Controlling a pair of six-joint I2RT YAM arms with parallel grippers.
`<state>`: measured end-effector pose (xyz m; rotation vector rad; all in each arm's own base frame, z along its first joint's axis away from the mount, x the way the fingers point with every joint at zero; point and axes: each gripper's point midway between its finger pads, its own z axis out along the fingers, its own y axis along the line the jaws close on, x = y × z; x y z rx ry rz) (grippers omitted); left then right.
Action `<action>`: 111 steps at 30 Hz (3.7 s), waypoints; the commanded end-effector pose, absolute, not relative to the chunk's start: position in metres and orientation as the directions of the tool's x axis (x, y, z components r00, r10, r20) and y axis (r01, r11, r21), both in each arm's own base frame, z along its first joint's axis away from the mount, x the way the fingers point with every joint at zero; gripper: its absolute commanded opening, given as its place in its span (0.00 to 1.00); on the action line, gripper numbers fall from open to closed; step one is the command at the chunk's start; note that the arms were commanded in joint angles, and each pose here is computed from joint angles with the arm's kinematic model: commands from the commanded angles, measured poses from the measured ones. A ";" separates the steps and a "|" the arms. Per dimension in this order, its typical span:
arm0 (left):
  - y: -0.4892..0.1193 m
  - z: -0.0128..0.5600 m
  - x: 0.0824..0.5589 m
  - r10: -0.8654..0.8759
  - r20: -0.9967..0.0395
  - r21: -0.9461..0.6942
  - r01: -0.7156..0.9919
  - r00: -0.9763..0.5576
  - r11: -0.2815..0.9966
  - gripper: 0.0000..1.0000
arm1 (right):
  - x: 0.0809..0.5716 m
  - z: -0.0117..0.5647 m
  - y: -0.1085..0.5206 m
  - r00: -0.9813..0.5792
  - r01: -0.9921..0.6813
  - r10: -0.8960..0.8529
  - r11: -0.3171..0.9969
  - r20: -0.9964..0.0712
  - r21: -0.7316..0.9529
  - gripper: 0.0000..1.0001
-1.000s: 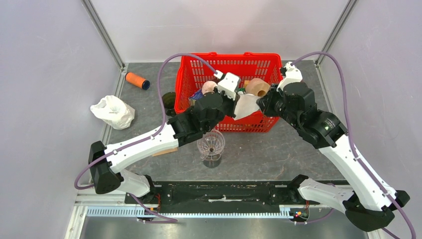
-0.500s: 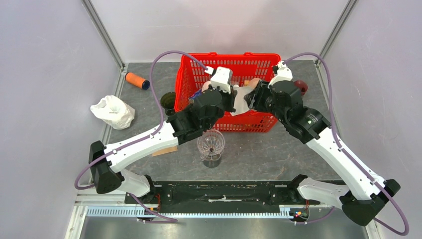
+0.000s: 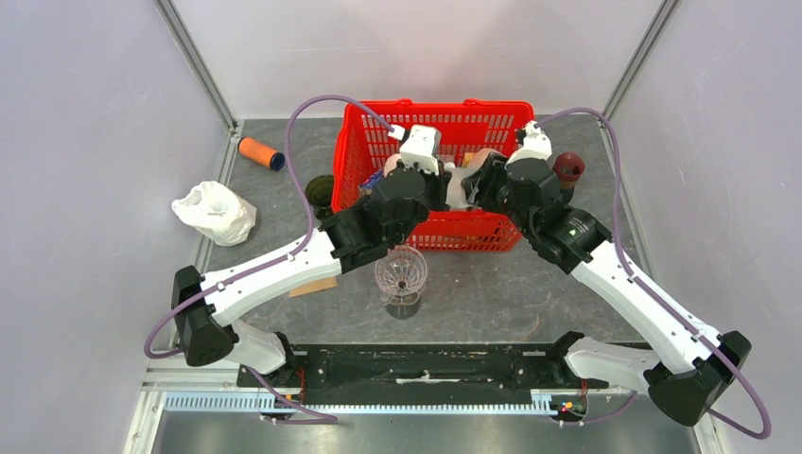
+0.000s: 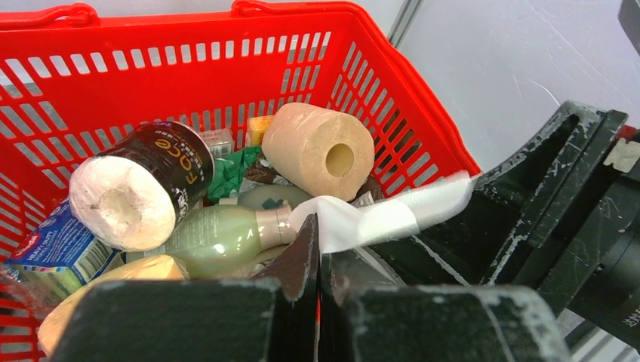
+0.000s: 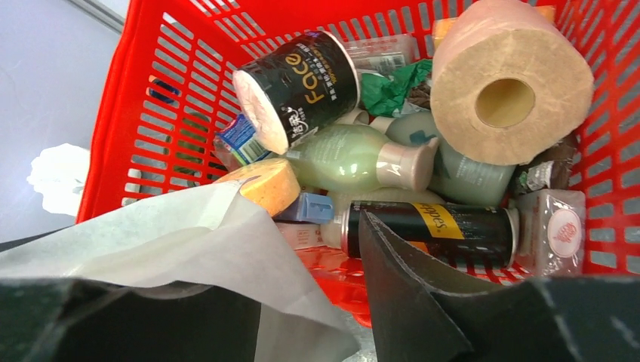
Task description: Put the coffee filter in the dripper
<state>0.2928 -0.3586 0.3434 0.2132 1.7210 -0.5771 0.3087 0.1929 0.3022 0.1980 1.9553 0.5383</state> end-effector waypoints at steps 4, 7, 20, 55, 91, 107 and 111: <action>-0.337 0.371 0.292 -0.232 -0.952 -0.295 0.393 -0.201 0.871 0.02 | 0.296 0.294 0.164 -0.406 -0.040 0.348 0.917 -0.845 0.397 0.56; -0.333 0.369 0.291 -0.231 -0.950 -0.298 0.386 -0.210 0.873 0.02 | 0.290 0.294 0.163 -0.411 -0.057 0.338 0.917 -0.847 0.394 0.56; -0.306 0.367 0.280 -0.248 -0.942 -0.317 0.352 -0.227 0.881 0.02 | 0.266 0.322 0.181 -0.423 -0.240 0.321 0.862 -0.847 0.447 0.58; -0.246 0.289 0.135 0.078 -0.431 -0.395 0.266 -0.899 0.879 0.02 | 0.206 0.309 0.016 0.019 0.158 0.444 0.883 -0.896 0.441 0.97; -0.260 0.211 0.181 0.098 -0.352 -0.387 0.241 -0.931 0.890 0.02 | 0.213 0.298 0.022 -0.025 0.165 0.389 0.910 -0.921 0.380 0.97; -0.248 0.210 0.177 0.128 -0.358 -0.344 0.258 -0.925 0.903 0.29 | 0.213 0.298 0.023 -0.030 0.161 0.392 0.910 -0.920 0.382 0.97; -0.245 0.221 0.178 0.124 -0.390 -0.345 0.269 -0.912 0.899 0.45 | 0.212 0.298 0.023 -0.028 0.160 0.392 0.910 -0.919 0.383 0.97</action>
